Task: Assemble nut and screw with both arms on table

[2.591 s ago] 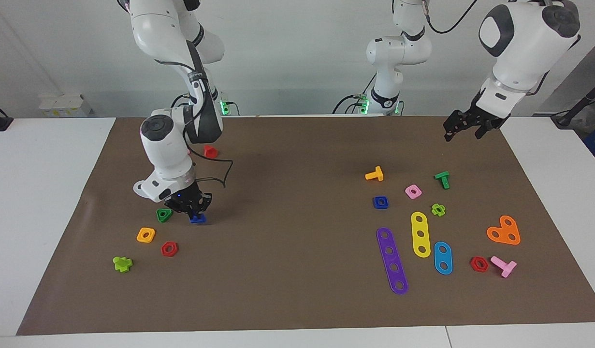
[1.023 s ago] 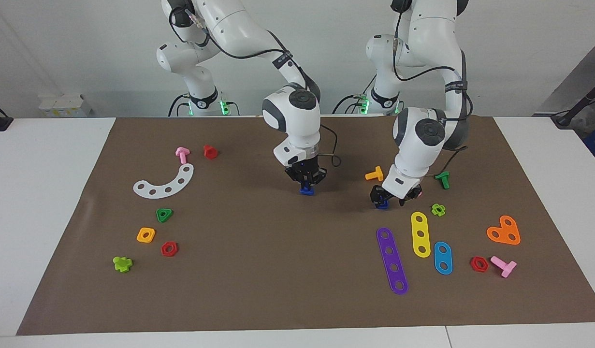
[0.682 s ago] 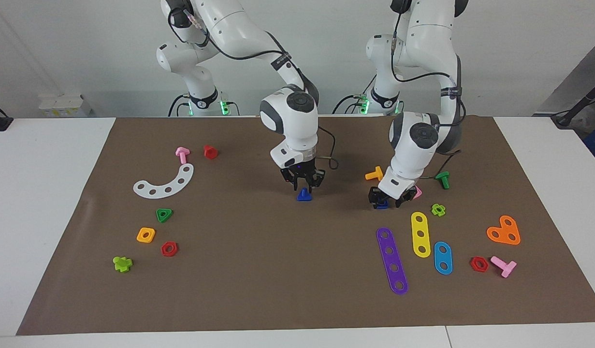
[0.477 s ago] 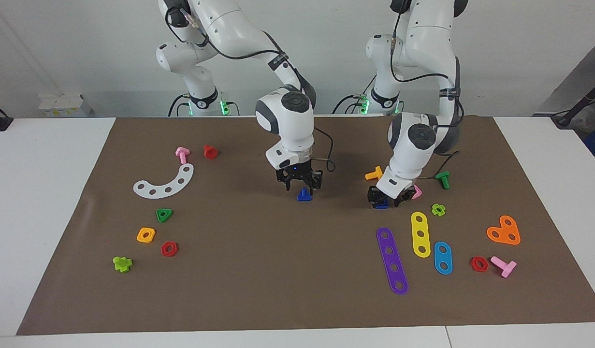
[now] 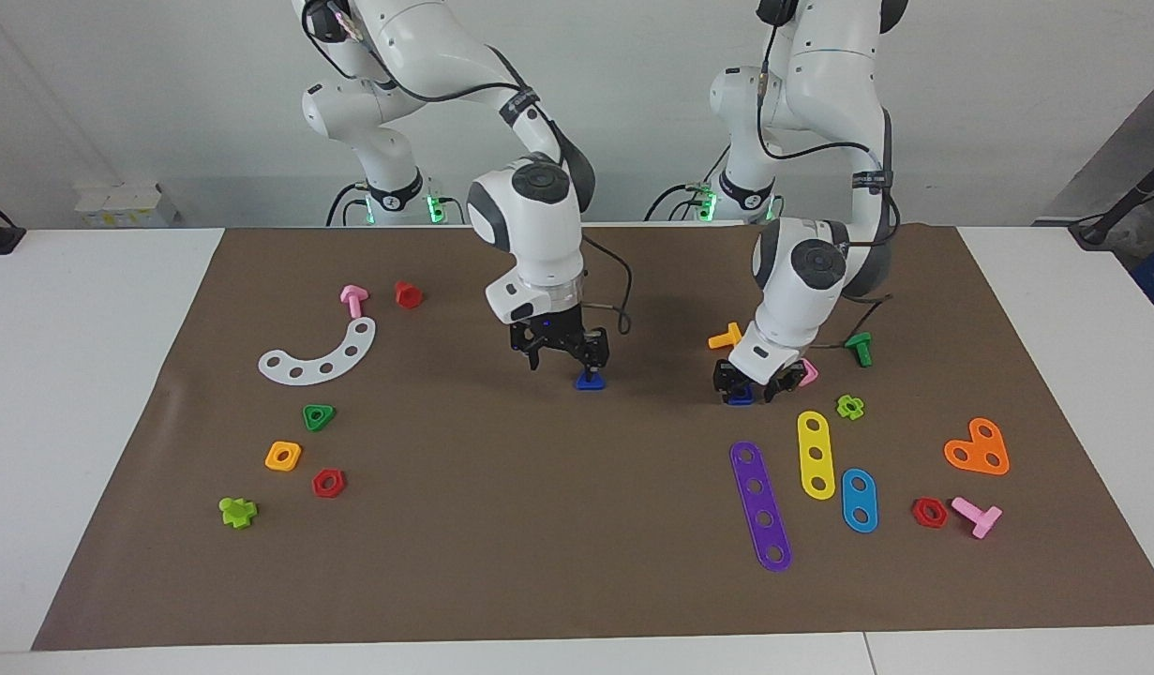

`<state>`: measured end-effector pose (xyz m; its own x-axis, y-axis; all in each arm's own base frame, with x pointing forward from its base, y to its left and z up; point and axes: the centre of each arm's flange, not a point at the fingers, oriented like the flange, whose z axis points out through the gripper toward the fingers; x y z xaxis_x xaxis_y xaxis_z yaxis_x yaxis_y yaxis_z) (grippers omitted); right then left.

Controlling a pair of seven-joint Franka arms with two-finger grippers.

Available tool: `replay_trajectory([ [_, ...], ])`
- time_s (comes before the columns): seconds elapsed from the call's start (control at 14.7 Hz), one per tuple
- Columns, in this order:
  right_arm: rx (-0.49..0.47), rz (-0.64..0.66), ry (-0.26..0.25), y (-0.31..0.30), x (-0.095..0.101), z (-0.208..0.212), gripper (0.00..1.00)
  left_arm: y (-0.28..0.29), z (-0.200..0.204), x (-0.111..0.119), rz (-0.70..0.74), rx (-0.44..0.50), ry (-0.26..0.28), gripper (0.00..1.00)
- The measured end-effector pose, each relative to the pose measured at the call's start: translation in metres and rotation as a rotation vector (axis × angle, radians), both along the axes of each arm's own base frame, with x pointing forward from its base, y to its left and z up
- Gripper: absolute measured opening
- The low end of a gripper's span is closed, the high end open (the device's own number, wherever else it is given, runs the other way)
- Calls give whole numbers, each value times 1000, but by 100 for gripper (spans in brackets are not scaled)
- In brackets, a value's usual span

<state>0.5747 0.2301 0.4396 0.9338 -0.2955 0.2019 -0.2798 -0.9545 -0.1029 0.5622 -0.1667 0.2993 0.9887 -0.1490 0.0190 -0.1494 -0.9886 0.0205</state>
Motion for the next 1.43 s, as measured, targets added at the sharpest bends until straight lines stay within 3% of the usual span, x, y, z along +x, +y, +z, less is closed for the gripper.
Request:
replay_trajectory([
  [0.27, -59, 74, 16, -93, 0, 46, 100, -5, 0, -2, -26, 1, 1, 70],
  [0.61, -68, 157, 52, -183, -20, 108, 100, -4, -5, -5, -69, 4, 10, 64],
  [0.75, -66, 165, 79, -196, -23, 136, 100, -4, -5, -5, -74, 5, 12, 59],
  [0.89, -68, 172, 97, -203, -23, 166, 100, -4, -4, -6, -77, 6, 16, 47],
  [1.16, -67, 171, 142, -207, -15, 203, 99, -3, 0, -5, -78, 9, 28, 47],
  [1.43, -67, 191, 205, -207, -11, 190, 100, -27, 26, 1, 0, 10, 39, 47],
])
